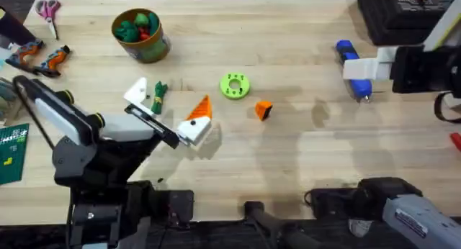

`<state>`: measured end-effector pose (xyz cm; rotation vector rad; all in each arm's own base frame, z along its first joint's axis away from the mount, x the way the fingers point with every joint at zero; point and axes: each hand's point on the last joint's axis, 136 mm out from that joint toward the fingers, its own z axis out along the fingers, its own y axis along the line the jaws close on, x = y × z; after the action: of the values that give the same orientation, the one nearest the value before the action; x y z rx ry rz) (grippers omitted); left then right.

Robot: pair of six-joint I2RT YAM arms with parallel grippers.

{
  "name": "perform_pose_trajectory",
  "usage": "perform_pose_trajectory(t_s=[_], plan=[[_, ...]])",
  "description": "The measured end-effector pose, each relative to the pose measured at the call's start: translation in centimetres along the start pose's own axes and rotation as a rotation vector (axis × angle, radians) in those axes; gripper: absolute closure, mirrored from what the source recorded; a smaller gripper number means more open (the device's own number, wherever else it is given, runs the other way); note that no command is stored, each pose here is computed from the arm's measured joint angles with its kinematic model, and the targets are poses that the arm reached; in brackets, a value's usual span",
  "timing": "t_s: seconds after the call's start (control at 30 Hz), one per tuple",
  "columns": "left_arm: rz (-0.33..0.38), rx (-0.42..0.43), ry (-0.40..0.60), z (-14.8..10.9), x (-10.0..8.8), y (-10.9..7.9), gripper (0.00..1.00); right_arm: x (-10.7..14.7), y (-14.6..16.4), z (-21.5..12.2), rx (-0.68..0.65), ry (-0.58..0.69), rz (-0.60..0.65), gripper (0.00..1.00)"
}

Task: Pick up the gripper from the table and insert it into the empty holder that is missing its gripper. Then pick up a screw, insert it into the mounting hole, and use the screwdriver to tighten it. Finally, clean up the table by picking up the vegetable and placing it into the bucket.

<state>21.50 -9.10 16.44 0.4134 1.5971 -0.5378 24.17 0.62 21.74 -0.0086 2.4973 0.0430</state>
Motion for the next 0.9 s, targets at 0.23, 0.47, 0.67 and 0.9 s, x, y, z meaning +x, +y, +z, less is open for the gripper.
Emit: perform_pose_trajectory(t_s=[0.23,0.47,0.67,0.9], plan=[[0.008,0.150,0.014,-0.1,0.3,-2.7,0.015,0.0,0.0,0.0,0.000,0.000,0.000,0.008],[0.064,0.235,0.017,-0.2,0.5,-4.4,0.015,0.0,0.0,0.0,0.000,0.000,0.000,0.009],[0.078,0.249,0.016,-0.2,0.6,-4.6,0.015,0.0,0.0,0.0,0.000,0.000,0.000,0.008],[0.079,0.252,0.016,-0.2,0.6,-4.7,0.015,0.0,0.0,0.0,0.000,0.000,0.000,0.008]])
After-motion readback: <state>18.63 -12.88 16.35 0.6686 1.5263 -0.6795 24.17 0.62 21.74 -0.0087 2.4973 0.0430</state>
